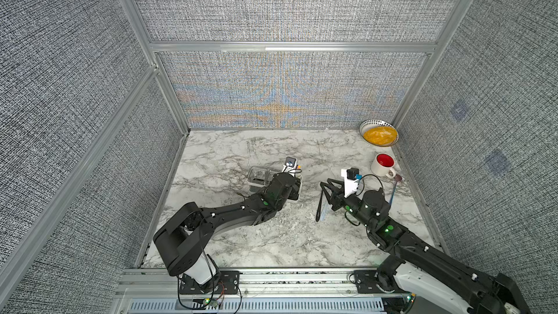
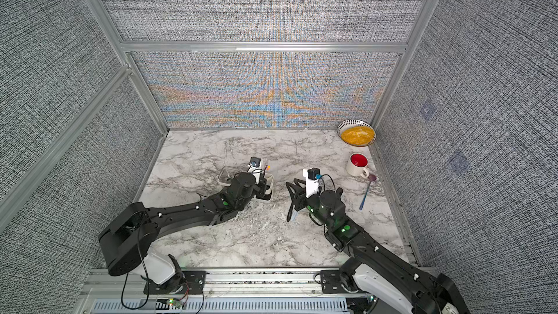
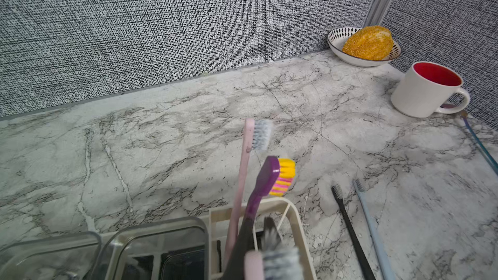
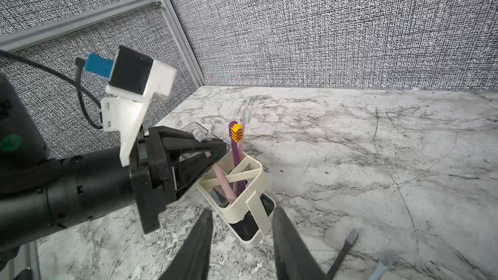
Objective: Place the toothbrush into the toothbrush holder
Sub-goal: Place the toothbrush in the toothbrush holder, then pick up the toothbrush from the center of the board, then adjust the toothbrush holder at the center of the board.
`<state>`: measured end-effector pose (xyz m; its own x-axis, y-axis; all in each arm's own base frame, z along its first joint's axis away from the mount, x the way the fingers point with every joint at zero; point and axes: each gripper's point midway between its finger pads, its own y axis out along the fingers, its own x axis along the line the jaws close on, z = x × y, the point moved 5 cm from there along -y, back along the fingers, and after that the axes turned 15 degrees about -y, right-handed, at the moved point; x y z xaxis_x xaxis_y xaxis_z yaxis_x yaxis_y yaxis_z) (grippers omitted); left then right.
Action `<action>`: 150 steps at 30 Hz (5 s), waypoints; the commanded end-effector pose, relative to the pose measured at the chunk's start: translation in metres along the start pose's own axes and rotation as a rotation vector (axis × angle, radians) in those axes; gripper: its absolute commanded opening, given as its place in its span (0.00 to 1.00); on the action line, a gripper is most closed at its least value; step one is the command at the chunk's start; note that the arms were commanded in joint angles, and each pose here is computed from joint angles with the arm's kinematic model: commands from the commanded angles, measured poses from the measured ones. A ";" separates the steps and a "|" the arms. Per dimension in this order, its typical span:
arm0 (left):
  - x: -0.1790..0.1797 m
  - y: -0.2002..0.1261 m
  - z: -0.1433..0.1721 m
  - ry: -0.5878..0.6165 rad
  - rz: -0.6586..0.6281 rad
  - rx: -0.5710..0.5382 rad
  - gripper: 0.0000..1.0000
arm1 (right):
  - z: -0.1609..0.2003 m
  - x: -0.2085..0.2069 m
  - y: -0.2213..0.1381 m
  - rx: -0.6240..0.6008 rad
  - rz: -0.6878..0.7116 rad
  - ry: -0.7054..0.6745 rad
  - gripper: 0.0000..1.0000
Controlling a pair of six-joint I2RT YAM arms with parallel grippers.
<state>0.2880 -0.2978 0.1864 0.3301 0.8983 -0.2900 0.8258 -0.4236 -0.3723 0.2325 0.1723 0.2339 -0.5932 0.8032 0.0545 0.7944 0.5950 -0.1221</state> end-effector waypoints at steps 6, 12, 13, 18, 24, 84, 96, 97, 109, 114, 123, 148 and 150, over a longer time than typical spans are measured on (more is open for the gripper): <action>0.001 0.007 0.002 -0.003 -0.025 0.004 0.02 | -0.002 0.000 0.002 -0.005 0.002 -0.004 0.39; 0.001 0.009 0.003 -0.003 -0.034 0.011 0.07 | -0.001 -0.001 0.002 -0.002 0.005 -0.009 0.39; 0.001 0.009 0.003 -0.006 -0.034 0.011 0.08 | -0.001 0.000 0.002 -0.003 0.005 -0.008 0.39; 0.003 0.010 0.005 -0.007 -0.048 0.022 0.22 | 0.000 -0.001 0.001 0.002 0.009 -0.012 0.39; 0.003 0.008 0.003 -0.007 -0.052 0.026 0.33 | 0.001 -0.004 -0.001 0.021 0.034 -0.011 0.39; 0.066 -0.099 -0.086 -0.085 -0.289 -0.082 0.78 | 0.167 -0.064 0.047 0.996 0.377 0.212 0.30; 0.106 -0.079 -0.077 -0.239 -0.307 0.000 0.79 | 0.163 -0.066 0.046 0.972 0.384 0.190 0.14; 0.107 -0.077 -0.078 -0.241 -0.308 0.006 0.79 | 0.160 -0.066 0.046 0.955 0.382 0.189 0.14; 0.154 -0.006 -0.072 -0.332 -0.348 0.173 0.79 | 0.120 -0.061 0.043 0.757 0.332 0.200 0.11; 0.159 0.033 -0.077 -0.304 -0.332 0.207 0.79 | 0.118 -0.059 0.042 0.738 0.307 0.198 0.11; 0.179 0.065 -0.063 -0.244 -0.433 0.306 0.78 | 0.120 -0.061 0.031 0.713 0.306 0.193 0.11; 0.174 0.014 -0.020 -0.336 -0.481 0.600 0.71 | 0.112 -0.060 0.015 0.614 0.277 0.215 0.11; 0.173 0.008 -0.019 -0.348 -0.482 0.608 0.71 | 0.110 -0.059 0.014 0.602 0.269 0.216 0.11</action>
<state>0.3724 -0.1447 0.1502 -0.2136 0.9590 -0.1863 0.4625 -0.0687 -0.8840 0.2619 0.1275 0.1138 -0.2843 0.9514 0.1188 0.6438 0.2812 -0.7116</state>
